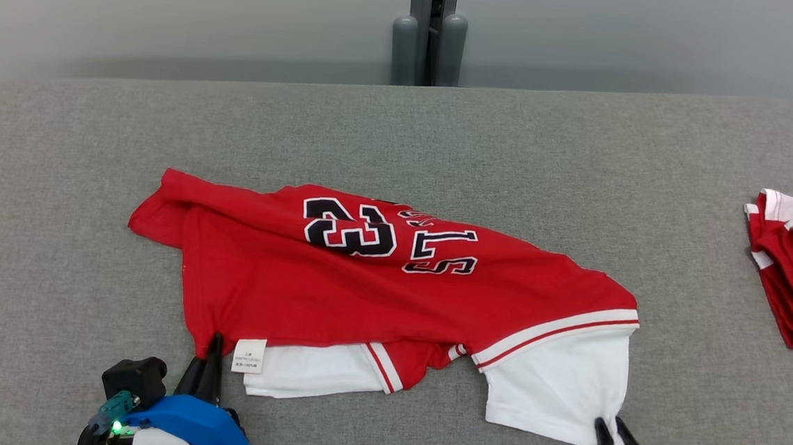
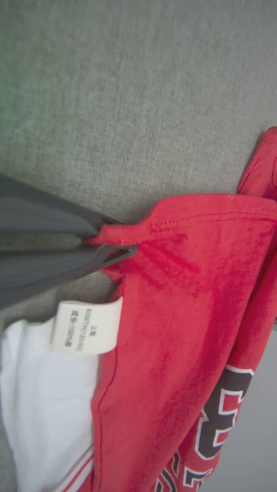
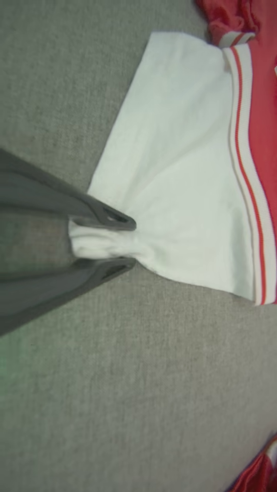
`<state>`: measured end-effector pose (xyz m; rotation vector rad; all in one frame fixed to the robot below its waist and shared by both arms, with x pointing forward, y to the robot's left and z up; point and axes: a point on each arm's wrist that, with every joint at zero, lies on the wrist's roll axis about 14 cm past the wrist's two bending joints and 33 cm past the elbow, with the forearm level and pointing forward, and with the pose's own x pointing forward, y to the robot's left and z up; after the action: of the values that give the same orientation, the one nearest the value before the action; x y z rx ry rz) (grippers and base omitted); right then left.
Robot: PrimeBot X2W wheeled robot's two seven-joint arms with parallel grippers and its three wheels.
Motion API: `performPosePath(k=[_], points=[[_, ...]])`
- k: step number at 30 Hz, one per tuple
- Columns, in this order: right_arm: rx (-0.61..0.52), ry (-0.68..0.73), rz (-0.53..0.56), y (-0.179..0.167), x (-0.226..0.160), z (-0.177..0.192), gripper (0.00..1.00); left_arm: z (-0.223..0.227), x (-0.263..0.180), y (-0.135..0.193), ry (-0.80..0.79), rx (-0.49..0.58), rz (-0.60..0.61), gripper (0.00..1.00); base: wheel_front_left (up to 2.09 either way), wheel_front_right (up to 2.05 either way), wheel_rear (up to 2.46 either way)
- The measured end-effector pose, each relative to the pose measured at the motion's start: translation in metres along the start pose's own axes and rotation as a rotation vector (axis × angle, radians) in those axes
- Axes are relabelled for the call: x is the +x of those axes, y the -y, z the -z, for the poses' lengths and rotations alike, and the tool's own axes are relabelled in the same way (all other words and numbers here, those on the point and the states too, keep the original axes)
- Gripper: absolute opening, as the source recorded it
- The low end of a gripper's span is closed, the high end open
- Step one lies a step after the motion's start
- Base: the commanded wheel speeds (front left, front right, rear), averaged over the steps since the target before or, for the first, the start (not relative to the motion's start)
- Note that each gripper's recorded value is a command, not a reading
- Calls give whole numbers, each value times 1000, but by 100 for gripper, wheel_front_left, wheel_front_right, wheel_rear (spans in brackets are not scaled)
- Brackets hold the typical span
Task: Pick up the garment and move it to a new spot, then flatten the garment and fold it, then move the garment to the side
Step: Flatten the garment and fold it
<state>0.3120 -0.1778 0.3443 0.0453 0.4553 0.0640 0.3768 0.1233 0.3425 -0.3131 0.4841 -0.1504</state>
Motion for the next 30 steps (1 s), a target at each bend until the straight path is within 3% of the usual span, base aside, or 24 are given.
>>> performPosePath(k=[3,6,14,23,30], points=[[19,13,-4,-2,1,-6,0,-5,-1,2,18,3,7,0,0,0,0],[52,95,9,1,6,-34,0,-17,-3,7,53,9,24,0,0,0,0],[63,554,-6,8,11,-193,0,-130,-2,22,351,113,102,0,0,0,0],[29,986,-37,21,-45,-344,0,-270,-39,48,698,269,191,0,0,0,0],[-32,1171,-78,19,-86,-408,0,-334,-71,60,815,375,208,0,0,0,0]])
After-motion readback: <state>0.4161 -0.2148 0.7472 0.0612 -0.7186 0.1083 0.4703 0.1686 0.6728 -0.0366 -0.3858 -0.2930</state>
